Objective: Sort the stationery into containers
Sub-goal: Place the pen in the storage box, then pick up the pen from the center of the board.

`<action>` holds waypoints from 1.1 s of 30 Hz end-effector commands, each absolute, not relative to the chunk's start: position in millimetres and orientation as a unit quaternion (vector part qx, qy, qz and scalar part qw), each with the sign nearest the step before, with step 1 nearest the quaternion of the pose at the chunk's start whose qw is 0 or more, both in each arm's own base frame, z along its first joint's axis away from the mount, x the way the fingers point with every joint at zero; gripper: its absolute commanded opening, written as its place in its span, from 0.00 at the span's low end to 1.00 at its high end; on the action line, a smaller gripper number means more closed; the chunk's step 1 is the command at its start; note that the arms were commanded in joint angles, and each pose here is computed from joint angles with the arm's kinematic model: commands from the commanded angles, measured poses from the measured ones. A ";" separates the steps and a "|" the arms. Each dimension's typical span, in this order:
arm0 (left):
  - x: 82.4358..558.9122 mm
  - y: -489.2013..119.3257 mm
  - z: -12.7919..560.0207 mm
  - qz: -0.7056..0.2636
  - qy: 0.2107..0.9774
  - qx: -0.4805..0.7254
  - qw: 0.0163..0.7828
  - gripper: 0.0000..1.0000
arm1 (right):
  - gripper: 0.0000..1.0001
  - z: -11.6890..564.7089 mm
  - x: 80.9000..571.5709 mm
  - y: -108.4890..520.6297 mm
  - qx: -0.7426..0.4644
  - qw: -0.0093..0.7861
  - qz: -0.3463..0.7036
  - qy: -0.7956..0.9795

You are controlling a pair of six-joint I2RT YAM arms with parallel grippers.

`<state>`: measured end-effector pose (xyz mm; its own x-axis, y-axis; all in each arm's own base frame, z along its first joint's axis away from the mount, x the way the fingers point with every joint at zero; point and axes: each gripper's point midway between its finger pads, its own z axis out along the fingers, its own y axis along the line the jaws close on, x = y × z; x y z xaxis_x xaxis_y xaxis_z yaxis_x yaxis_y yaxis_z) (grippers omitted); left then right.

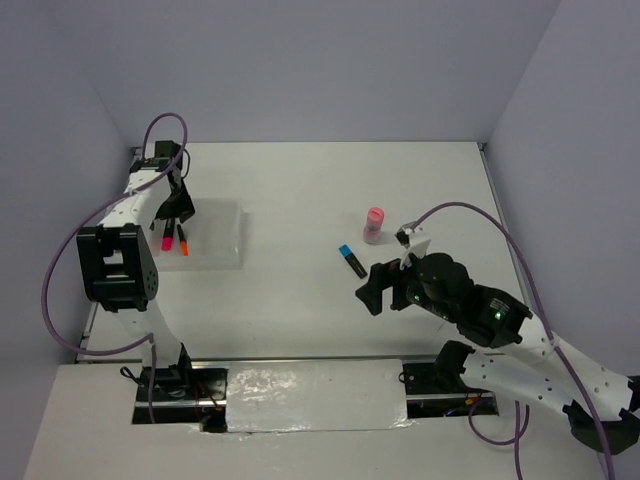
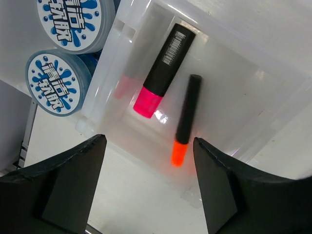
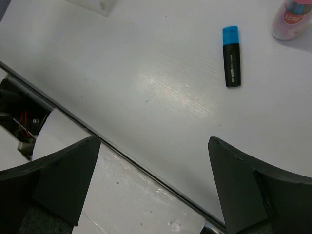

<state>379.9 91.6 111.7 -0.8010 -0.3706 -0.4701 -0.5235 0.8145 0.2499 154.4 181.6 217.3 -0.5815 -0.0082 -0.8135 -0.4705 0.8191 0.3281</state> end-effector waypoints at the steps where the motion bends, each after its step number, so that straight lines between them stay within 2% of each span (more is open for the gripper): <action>1: 382.3 92.6 131.4 0.176 0.924 -0.249 0.233 0.85 | 1.00 209.4 158.2 195.8 -0.166 0.422 0.268 0.850; 8: 359.1 57.3 174.9 0.136 0.918 -0.225 0.296 0.99 | 1.00 183.4 180.2 203.3 -0.166 0.399 0.203 0.878; 9: 353.0 42.2 194.0 0.119 0.912 -0.214 0.328 0.99 | 1.00 175.8 187.3 204.3 -0.170 0.390 0.178 0.887; 11: 333.8 27.0 187.8 0.094 0.916 -0.200 0.334 0.99 | 0.99 165.7 197.7 199.6 -0.177 0.382 0.133 0.897; 12: 328.9 18.6 208.0 0.067 0.903 -0.194 0.377 0.99 | 0.97 155.7 203.6 203.5 -0.185 0.366 0.115 0.905; 13: 316.3 10.1 194.8 0.046 0.910 -0.183 0.370 0.99 | 0.94 151.8 208.2 206.9 -0.194 0.358 0.115 0.906; 17: 288.0 -1.7 208.8 -0.005 0.884 -0.171 0.435 0.99 | 0.83 137.1 227.1 226.1 -0.231 0.336 0.122 0.905; 20: 277.0 -3.0 199.9 -0.014 0.877 -0.170 0.449 0.99 | 0.78 126.9 250.2 227.0 -0.241 0.329 0.100 0.908; 21: 276.1 -4.2 199.1 -0.017 0.877 -0.169 0.449 0.99 | 0.75 121.6 256.3 224.0 -0.240 0.323 0.089 0.911; 22: 275.3 -6.2 200.3 -0.019 0.878 -0.165 0.448 0.99 | 0.67 111.9 267.0 221.4 -0.240 0.309 0.077 0.917; 23: 275.8 -7.9 201.8 -0.023 0.877 -0.162 0.451 0.99 | 0.65 107.0 271.7 220.1 -0.240 0.301 0.074 0.920; 33: 274.8 -20.3 200.9 -0.042 0.881 -0.138 0.450 0.99 | 0.64 49.9 304.4 205.8 -0.245 0.251 0.027 0.936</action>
